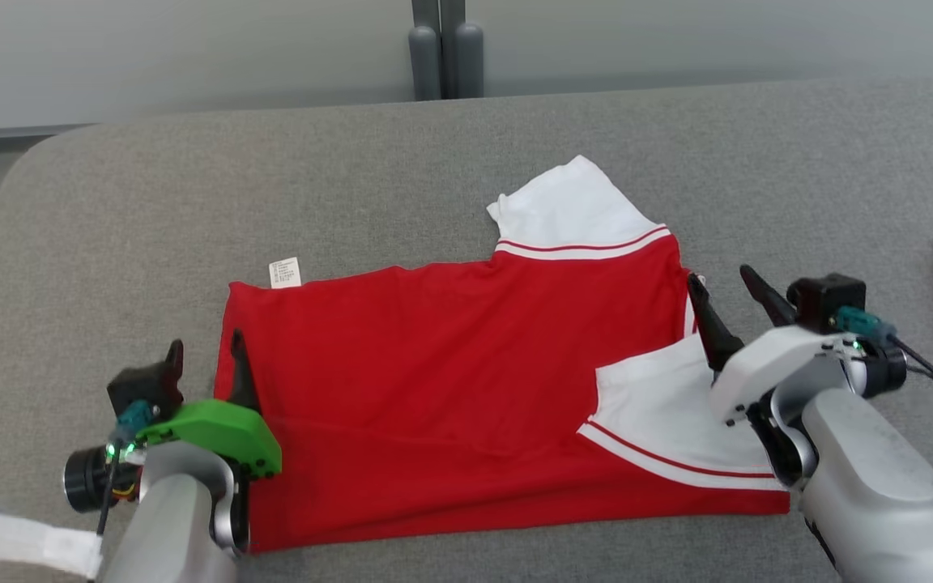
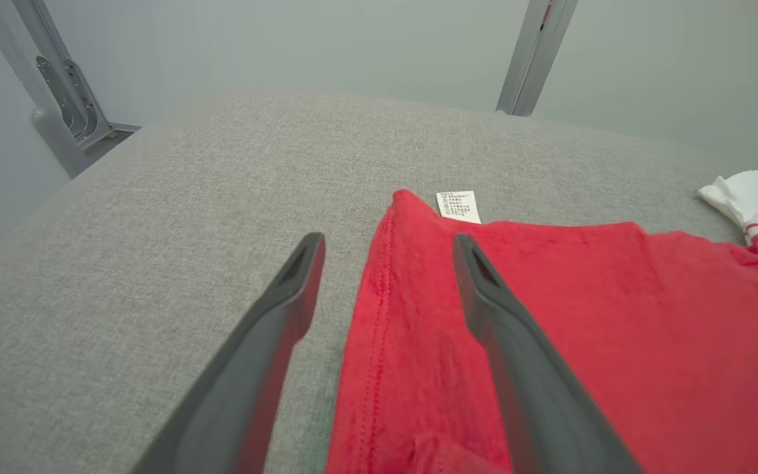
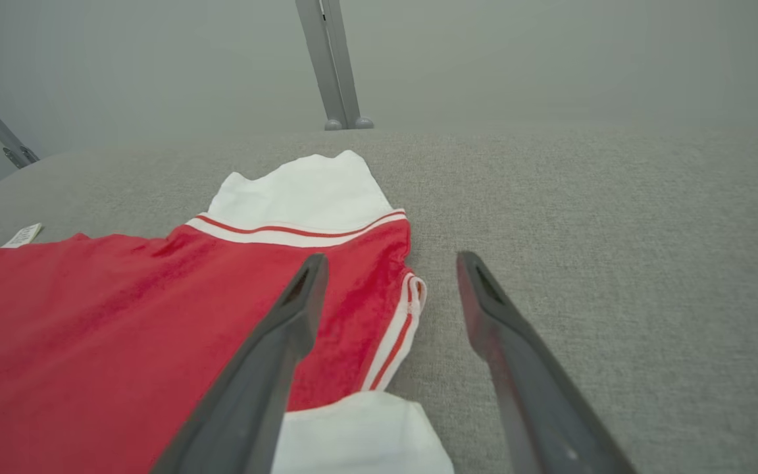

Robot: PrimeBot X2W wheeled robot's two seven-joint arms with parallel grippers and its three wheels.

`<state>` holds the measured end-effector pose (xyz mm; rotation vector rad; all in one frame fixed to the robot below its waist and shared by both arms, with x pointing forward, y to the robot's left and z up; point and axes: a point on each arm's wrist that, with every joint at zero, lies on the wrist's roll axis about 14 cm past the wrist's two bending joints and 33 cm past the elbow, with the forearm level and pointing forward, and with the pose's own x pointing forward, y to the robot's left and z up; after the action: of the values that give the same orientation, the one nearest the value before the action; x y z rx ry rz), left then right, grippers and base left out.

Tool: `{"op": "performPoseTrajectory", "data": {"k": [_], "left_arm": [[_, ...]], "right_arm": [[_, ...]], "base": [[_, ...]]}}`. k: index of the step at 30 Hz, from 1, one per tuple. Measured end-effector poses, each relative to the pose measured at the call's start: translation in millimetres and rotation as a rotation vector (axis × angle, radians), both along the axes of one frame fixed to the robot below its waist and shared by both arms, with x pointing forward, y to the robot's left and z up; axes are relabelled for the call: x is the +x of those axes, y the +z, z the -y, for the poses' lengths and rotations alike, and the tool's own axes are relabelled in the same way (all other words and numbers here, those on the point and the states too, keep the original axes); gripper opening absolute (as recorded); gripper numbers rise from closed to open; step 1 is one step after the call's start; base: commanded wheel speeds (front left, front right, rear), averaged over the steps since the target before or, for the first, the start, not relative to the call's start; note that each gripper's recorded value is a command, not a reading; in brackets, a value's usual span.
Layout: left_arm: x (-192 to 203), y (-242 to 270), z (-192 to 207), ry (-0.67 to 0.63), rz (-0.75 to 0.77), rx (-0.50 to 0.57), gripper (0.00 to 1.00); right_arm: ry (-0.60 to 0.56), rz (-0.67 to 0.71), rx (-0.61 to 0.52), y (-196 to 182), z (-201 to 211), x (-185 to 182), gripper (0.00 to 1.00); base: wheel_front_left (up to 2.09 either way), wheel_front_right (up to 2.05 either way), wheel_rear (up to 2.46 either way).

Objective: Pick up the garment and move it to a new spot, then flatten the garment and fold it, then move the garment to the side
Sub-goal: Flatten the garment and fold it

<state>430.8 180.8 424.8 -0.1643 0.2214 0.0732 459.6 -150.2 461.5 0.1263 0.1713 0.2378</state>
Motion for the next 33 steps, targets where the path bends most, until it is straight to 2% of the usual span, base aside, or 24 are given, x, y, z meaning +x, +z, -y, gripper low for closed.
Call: {"op": "performPoseTrajectory", "data": {"k": [9,15,16,17,18,19,20,22,23,33], "left_arm": [[43.8,-19.6,-3.0,-0.022,-0.089,0.041,1.00],[63.3,-31.4,1.9,-0.045,-0.123,0.043,1.00],[65.7,-33.4,3.3,-0.049,-0.128,0.042,0.98],[67.7,-35.8,4.5,-0.053,-0.135,0.041,0.84],[69.1,-38.1,6.1,-0.058,-0.141,0.041,0.49],[69.5,-40.5,7.1,-0.063,-0.147,0.039,0.39],[69.4,-43.2,7.8,-0.064,-0.156,0.037,0.22],[69.5,-48.2,9.0,-0.066,-0.172,0.038,0.03],[69.6,-50.1,9.2,-0.068,-0.178,0.040,0.00],[82.7,-38.7,11.2,-0.077,-0.123,0.046,0.00]], "right_arm": [[0.064,0.002,-0.016,-2.5,-24.1,33.0,1.00],[0.085,-0.003,-0.032,-8.5,-26.7,48.7,1.00],[0.087,-0.003,-0.038,-9.3,-26.2,51.2,1.00],[0.091,-0.002,-0.043,-9.6,-25.9,53.9,1.00],[0.092,-0.001,-0.045,-9.3,-25.4,56.7,1.00],[0.094,0.002,-0.050,-8.4,-25.0,59.2,1.00],[0.098,0.007,-0.057,-7.0,-24.7,61.9,1.00],[0.107,0.012,-0.073,-4.0,-24.7,68.7,1.00],[0.113,0.010,-0.083,-2.9,-25.2,72.0,1.00],[0.160,-0.080,-0.145,-0.6,-38.5,111.4,1.00]], "base": [[0.00,0.00,0.00],[0.00,0.00,0.00],[0.00,0.00,0.00],[0.00,0.00,0.00],[0.00,0.00,0.00],[0.00,0.00,0.00],[0.00,0.00,0.00],[0.00,0.00,0.00],[0.00,0.00,0.00],[0.00,0.00,0.00]]}}
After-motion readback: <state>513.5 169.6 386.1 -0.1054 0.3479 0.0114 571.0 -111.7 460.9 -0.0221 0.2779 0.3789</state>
